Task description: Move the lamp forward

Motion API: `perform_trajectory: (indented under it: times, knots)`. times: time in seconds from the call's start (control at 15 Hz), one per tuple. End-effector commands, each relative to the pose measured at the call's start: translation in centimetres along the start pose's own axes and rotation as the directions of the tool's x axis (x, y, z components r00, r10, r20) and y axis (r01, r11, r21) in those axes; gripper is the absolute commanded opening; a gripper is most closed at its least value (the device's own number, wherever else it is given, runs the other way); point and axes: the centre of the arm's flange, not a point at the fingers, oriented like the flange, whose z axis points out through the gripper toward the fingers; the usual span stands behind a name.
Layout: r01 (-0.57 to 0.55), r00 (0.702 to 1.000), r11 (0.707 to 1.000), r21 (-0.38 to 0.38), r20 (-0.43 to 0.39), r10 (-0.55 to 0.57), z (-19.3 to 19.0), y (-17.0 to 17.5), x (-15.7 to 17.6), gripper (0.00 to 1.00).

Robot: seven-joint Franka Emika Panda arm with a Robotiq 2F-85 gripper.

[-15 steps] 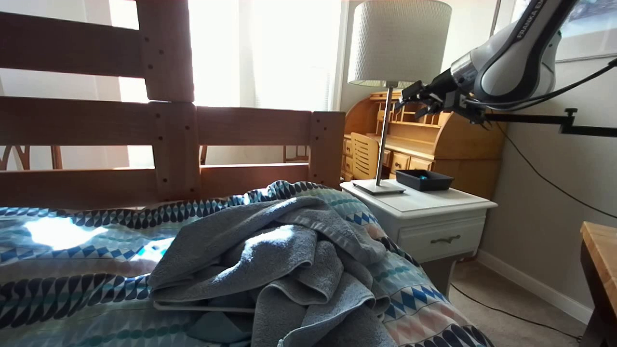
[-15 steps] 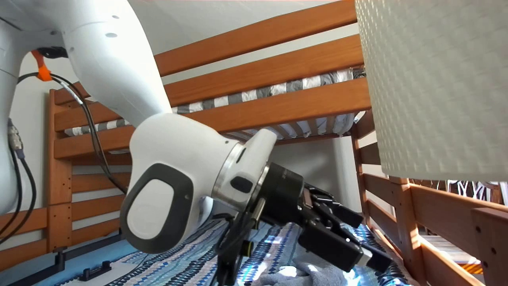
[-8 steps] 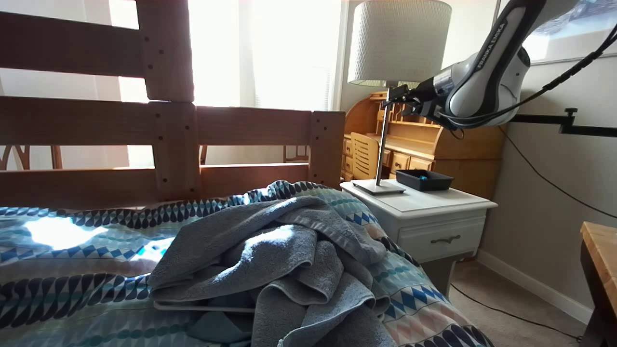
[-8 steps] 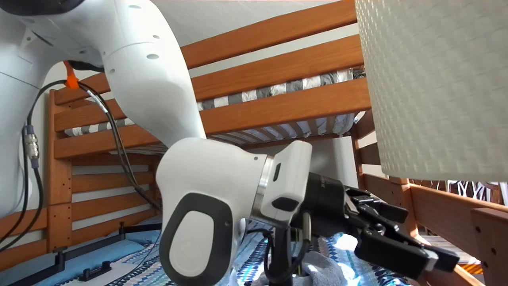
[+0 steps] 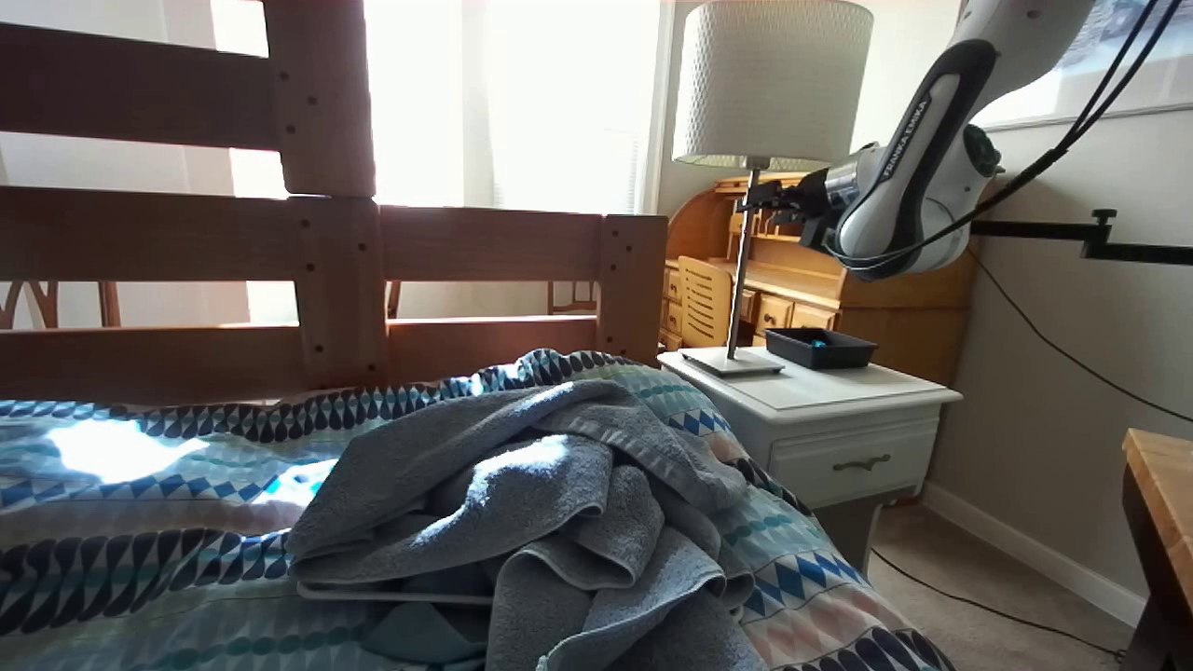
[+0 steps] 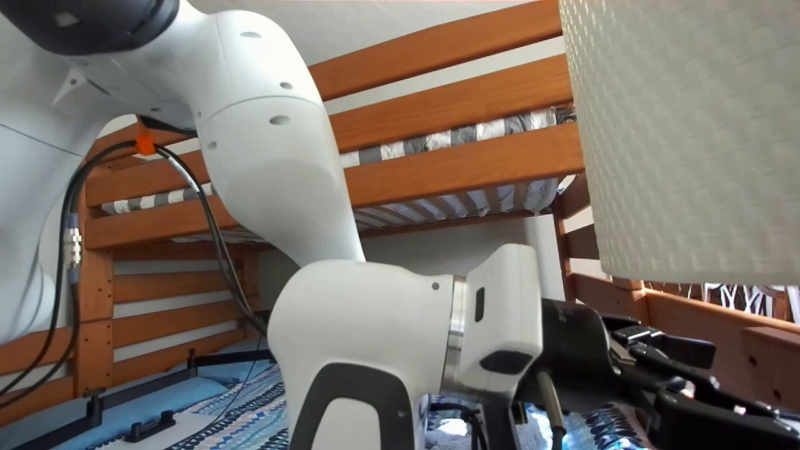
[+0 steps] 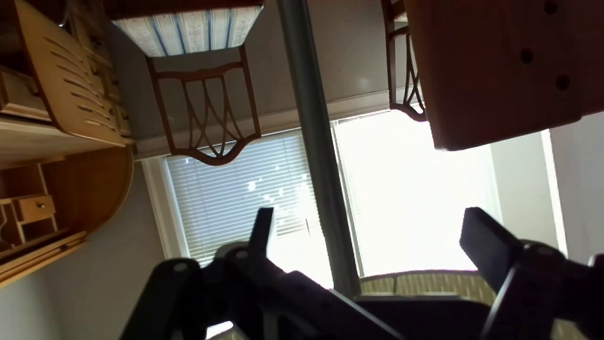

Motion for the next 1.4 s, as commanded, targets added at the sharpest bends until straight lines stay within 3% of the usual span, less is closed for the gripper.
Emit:
perform_trajectory:
  times: [0.0,0.4,0.6,0.73,1.33]
  knots:
    - [0.034,0.998,0.999,0.001,-0.062,-0.034,1.6,0.2,-1.1,1.00]
    - [0.076,0.989,0.997,0.026,-0.128,-0.072,3.4,-0.5,-0.3,1.00]
    - [0.093,0.985,0.995,0.021,-0.146,-0.089,3.9,-0.4,-0.1,0.91]
    - [0.099,0.984,0.995,0.013,-0.148,-0.096,4.0,-0.1,-0.1,1.00]
    - [0.140,0.989,0.989,-0.045,-0.047,-0.142,2.4,1.7,-2.2,1.00]
